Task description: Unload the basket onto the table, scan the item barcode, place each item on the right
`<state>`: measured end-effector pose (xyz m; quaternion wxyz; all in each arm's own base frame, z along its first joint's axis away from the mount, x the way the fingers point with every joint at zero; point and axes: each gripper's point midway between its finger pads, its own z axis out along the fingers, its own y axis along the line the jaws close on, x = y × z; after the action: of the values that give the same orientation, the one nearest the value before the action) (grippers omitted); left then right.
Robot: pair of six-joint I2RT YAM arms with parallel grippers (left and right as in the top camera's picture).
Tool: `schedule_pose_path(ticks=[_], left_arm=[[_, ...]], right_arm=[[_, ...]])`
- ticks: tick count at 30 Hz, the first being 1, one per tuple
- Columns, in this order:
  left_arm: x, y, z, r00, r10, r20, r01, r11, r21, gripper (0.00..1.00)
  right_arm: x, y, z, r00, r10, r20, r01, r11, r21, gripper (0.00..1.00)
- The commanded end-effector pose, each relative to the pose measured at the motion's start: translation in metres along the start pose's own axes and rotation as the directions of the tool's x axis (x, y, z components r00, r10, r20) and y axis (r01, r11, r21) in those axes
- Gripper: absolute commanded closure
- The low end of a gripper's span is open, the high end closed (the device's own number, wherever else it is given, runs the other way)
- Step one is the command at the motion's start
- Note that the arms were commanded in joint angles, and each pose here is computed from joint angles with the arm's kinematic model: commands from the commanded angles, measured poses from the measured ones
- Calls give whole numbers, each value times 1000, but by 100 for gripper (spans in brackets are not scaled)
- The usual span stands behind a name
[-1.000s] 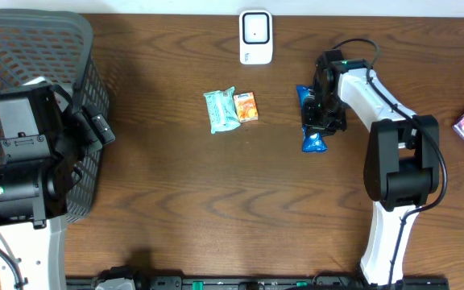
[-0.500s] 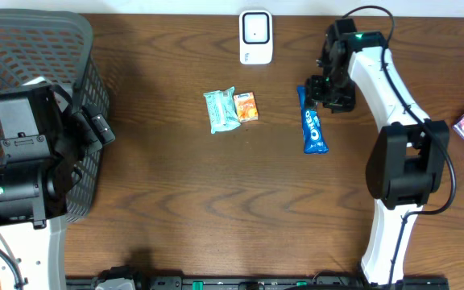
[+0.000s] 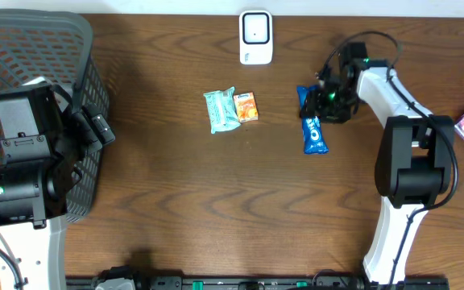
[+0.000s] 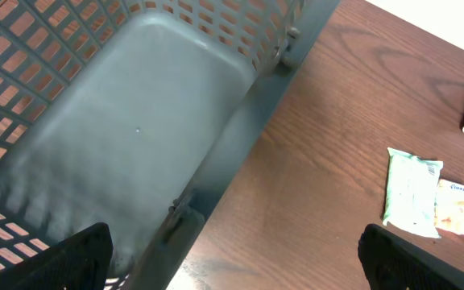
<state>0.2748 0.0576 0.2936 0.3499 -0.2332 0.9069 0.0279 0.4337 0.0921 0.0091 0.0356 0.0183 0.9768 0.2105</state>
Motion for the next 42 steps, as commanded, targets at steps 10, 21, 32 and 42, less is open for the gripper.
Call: schedule_pose_path(ticks=[10,21,32,42], left_arm=[[-5,2,-4,1000,-10,18,10,1000,-6,2],[-5,2,-4,1000,-10,18,10,1000,-6,2],[-5,2,-4,1000,-10,18,10,1000,-6,2],[-5,2,-4,1000,-10,18,10,1000,-6,2]], right_arm=[[-23,41,-10,997,43,57,-32,983,-180,99],[-105,141,-99,945,-9,327,121,938,-324,99],[-141,217,-90,895,81,439,158,863,-480,99],[-142,211,-43,928,153,341,53,848,-527,99]])
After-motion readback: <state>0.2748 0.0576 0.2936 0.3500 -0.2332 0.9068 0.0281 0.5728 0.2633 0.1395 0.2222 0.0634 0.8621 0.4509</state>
